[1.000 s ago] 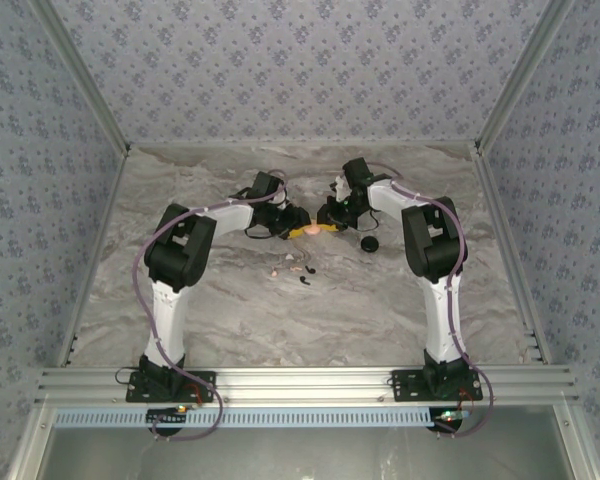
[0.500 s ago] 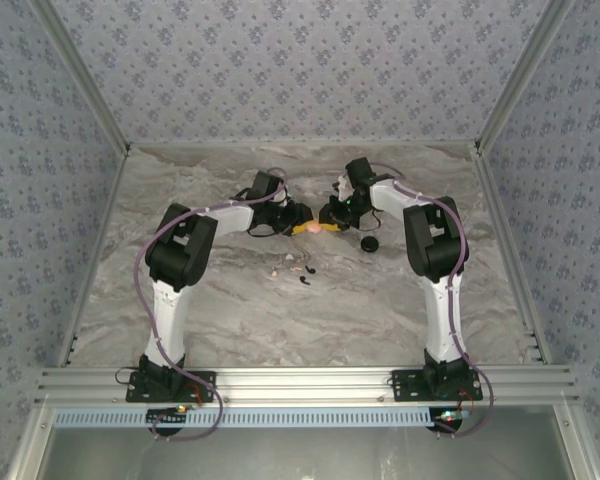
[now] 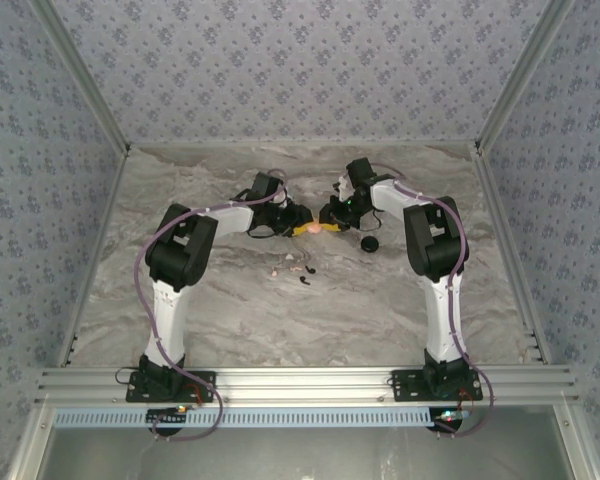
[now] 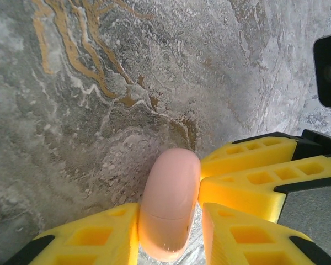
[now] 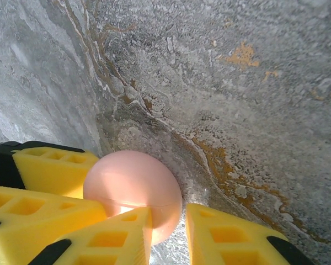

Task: Insert the wireless bluetooth earbuds into the charging case

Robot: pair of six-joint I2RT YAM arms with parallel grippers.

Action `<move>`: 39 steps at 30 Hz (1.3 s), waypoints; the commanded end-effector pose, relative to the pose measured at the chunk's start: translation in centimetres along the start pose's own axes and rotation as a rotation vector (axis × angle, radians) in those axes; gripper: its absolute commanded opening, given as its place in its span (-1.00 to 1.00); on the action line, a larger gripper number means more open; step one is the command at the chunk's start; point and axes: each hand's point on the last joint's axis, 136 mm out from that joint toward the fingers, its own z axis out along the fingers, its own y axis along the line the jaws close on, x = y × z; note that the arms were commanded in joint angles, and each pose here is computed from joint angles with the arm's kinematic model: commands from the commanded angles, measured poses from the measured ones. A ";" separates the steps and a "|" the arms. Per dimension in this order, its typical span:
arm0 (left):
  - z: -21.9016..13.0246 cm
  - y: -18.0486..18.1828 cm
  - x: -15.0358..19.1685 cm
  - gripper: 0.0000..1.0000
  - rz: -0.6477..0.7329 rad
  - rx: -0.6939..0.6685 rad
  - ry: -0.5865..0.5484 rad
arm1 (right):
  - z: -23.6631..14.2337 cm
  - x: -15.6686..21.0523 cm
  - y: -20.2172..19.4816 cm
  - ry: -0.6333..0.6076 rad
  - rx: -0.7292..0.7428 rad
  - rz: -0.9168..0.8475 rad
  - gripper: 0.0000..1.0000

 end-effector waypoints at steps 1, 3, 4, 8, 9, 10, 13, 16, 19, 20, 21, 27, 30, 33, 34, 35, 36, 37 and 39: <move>0.9 -0.7 0.5 -0.31 0.017 0.045 0.029 | 1.4 1.2 -1.4 0.053 0.018 0.044 -0.51; 1.0 -0.7 0.6 -0.30 0.017 0.045 0.032 | 1.3 1.2 -1.3 0.053 0.016 0.044 -0.51; 1.0 -0.6 0.6 -0.30 0.014 0.043 0.031 | 1.4 1.2 -1.4 0.055 0.016 0.046 -0.51; 1.2 -0.5 0.6 -0.31 0.008 0.041 0.034 | 1.4 1.2 -1.3 0.056 0.012 0.044 -0.50; 1.2 -0.4 0.6 -0.31 0.007 0.041 0.034 | 1.4 1.2 -1.3 0.056 0.011 0.045 -0.51; 1.3 -0.3 0.6 -0.32 0.006 0.039 0.034 | 1.4 1.2 -1.3 0.057 0.010 0.047 -0.50; 1.3 -0.1 0.6 -0.48 0.000 0.032 0.032 | 1.3 1.3 -1.3 0.058 0.013 0.046 -0.50; 0.9 -0.1 0.7 -0.60 0.009 0.023 0.023 | 0.6 1.1 -1.1 0.039 0.022 0.038 -0.45; -0.2 -0.7 0.5 -0.66 0.035 0.013 0.003 | -1.1 0.7 -0.6 -0.003 0.027 0.022 -0.39; -0.8 -0.9 0.3 -0.66 0.045 0.010 -0.006 | -2.0 0.5 -0.4 -0.022 0.027 0.016 -0.37; -1.4 -1.3 0.2 -0.66 0.060 0.013 -0.017 | -2.9 0.3 -0.1 -0.042 0.022 0.009 -0.35; -6.6 -5.1 -0.5 -0.67 0.186 0.080 -0.086 | -8.9 -0.5 2.2 -0.160 -0.025 -0.078 -0.23; -9.5 -7.5 -0.5 -0.66 0.266 0.133 -0.120 | -11.7 -0.3 4.1 -0.204 -0.090 -0.138 -0.16; -12.6 -10.1 -0.2 -0.67 0.347 0.209 -0.152 | -14.1 0.0 6.1 -0.242 -0.171 -0.204 -0.10; -13.5 -11.0 0.0 -0.66 0.378 0.237 -0.158 | -14.9 0.2 7.0 -0.252 -0.205 -0.229 -0.09; -14.4 -12.0 0.4 -0.66 0.413 0.269 -0.162 | -15.7 0.5 7.9 -0.257 -0.241 -0.255 -0.08; -15.3 -12.8 0.7 -0.66 0.446 0.297 -0.166 | -16.4 0.7 8.9 -0.264 -0.271 -0.283 -0.06; -16.1 -13.7 1.1 -0.66 0.481 0.325 -0.168 | -17.0 1.1 9.8 -0.266 -0.301 -0.308 -0.04; -17.6 -15.3 2.1 -0.65 0.549 0.370 -0.165 | -18.2 1.7 11.7 -0.269 -0.359 -0.362 -0.01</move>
